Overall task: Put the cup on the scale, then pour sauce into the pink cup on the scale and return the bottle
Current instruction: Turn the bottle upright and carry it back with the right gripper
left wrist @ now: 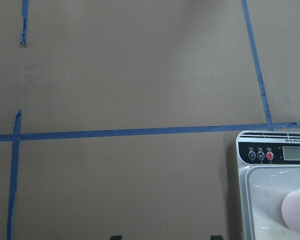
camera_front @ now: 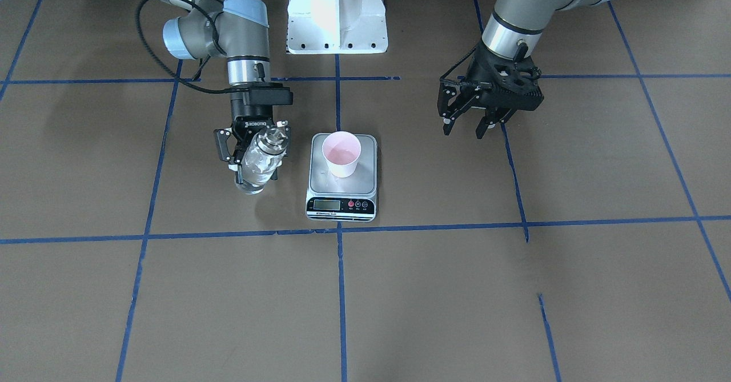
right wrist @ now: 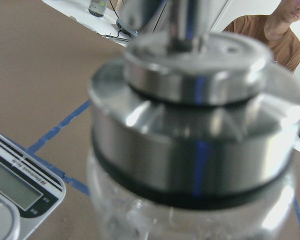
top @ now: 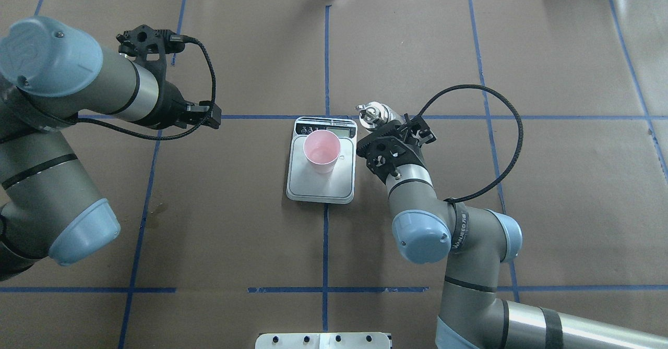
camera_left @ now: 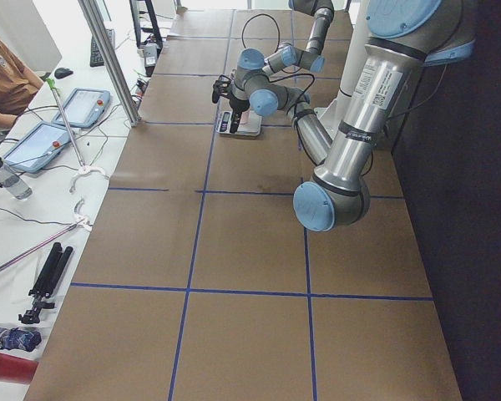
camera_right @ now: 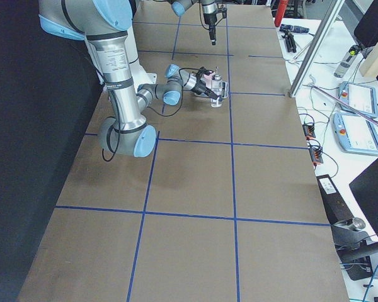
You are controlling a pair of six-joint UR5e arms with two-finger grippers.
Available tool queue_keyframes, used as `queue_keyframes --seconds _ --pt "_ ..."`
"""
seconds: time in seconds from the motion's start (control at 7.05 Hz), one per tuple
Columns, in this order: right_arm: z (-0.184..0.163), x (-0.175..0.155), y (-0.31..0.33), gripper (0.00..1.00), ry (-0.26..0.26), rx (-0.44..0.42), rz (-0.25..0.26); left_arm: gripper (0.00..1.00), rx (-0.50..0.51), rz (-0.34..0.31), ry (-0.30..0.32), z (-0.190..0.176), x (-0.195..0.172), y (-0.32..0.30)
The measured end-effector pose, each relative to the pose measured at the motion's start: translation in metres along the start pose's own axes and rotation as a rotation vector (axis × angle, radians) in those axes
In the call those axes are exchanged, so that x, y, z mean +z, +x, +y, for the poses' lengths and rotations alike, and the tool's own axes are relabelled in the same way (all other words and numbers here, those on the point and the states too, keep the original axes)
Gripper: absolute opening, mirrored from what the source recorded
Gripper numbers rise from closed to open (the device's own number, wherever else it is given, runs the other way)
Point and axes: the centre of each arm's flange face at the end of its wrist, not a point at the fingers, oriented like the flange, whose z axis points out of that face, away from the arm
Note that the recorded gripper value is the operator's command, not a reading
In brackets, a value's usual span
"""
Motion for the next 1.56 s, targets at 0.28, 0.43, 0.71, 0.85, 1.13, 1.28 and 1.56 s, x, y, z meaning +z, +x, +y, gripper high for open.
queue_keyframes --seconds 0.28,0.43,0.71,0.85,1.13,1.28,1.56 --pt "0.041 0.002 0.051 0.0 0.007 0.123 -0.036 0.67 0.0 -0.002 0.0 0.0 0.001 0.0" --pt "0.056 0.001 0.075 0.0 0.007 0.185 -0.037 0.67 0.0 -0.001 0.0 0.0 0.001 0.0" --pt "0.08 -0.004 0.123 0.0 -0.01 0.318 -0.055 0.67 0.0 -0.001 0.0 0.0 0.0 0.0" --pt "0.089 -0.009 0.139 0.0 -0.023 0.407 -0.053 0.67 -0.001 0.001 0.001 0.0 0.0 0.001" --pt "0.099 -0.015 0.155 0.0 -0.026 0.598 -0.031 0.67 -0.003 0.001 0.001 0.0 -0.001 0.001" --pt "0.104 -0.013 0.157 0.0 -0.014 0.615 -0.008 0.67 -0.002 0.0 0.0 0.0 0.0 0.001" --pt "0.112 -0.004 0.155 0.0 0.0 0.588 0.028 0.67 -0.002 0.0 -0.001 0.0 0.0 0.001"
